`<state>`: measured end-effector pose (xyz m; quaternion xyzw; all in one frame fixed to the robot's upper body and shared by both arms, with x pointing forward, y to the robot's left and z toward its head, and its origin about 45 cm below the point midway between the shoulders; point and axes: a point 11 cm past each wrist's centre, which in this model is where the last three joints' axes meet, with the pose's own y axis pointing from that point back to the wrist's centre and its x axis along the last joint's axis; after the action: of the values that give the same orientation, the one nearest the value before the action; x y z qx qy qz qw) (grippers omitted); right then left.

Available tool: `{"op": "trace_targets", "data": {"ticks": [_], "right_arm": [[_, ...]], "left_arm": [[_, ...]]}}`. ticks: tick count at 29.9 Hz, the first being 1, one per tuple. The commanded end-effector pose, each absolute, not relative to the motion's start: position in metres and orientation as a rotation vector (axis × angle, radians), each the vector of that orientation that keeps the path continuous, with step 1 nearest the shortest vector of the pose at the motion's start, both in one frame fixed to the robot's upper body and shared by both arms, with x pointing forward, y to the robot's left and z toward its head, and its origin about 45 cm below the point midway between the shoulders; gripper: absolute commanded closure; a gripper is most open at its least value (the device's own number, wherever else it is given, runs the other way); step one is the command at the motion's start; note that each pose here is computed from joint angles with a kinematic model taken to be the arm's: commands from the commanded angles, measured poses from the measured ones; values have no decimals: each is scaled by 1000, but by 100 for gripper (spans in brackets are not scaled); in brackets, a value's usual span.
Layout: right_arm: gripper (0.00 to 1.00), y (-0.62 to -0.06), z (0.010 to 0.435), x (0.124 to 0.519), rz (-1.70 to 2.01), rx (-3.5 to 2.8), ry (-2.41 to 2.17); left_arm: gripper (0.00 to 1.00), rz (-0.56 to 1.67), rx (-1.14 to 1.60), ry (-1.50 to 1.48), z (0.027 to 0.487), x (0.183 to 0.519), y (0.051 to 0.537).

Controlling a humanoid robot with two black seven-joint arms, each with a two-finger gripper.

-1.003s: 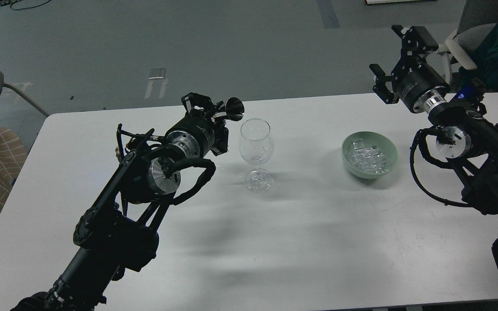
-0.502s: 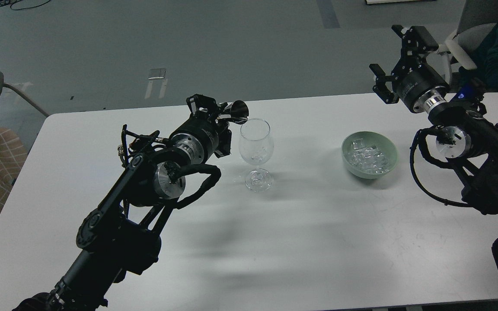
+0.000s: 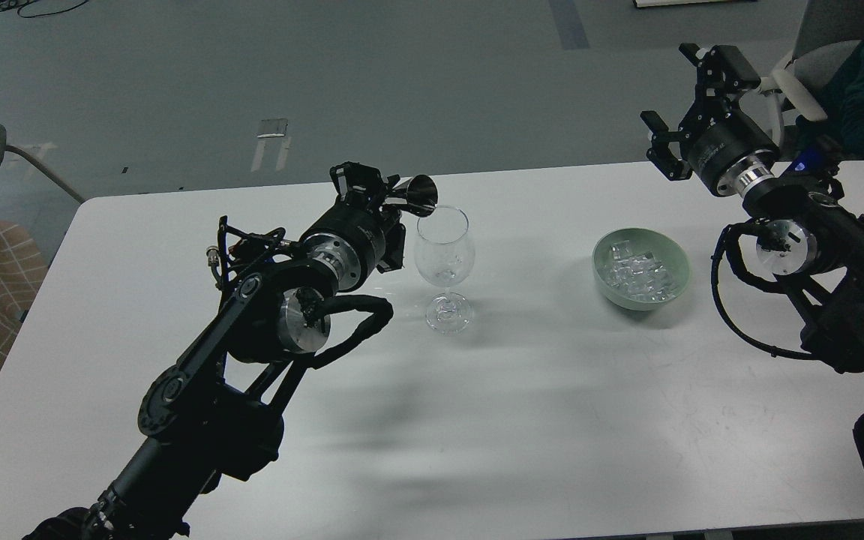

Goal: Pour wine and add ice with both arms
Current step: 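Tilt the jigger over the wine glass with the left gripper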

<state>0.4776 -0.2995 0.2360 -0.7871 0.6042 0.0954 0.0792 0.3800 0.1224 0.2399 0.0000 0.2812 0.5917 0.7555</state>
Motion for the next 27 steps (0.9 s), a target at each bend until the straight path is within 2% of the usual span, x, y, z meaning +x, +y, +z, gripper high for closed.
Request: {"op": "trace_targets", "data": {"ticks": [1,27], "right_arm": [[0,-300,236,478,286,-2354,1809],[0,-301,230,475,300,-2353,1818]], "left_arm": [[100,1295,3,590,239,379,121],[100,1329,45,392,240,377,118]]}}
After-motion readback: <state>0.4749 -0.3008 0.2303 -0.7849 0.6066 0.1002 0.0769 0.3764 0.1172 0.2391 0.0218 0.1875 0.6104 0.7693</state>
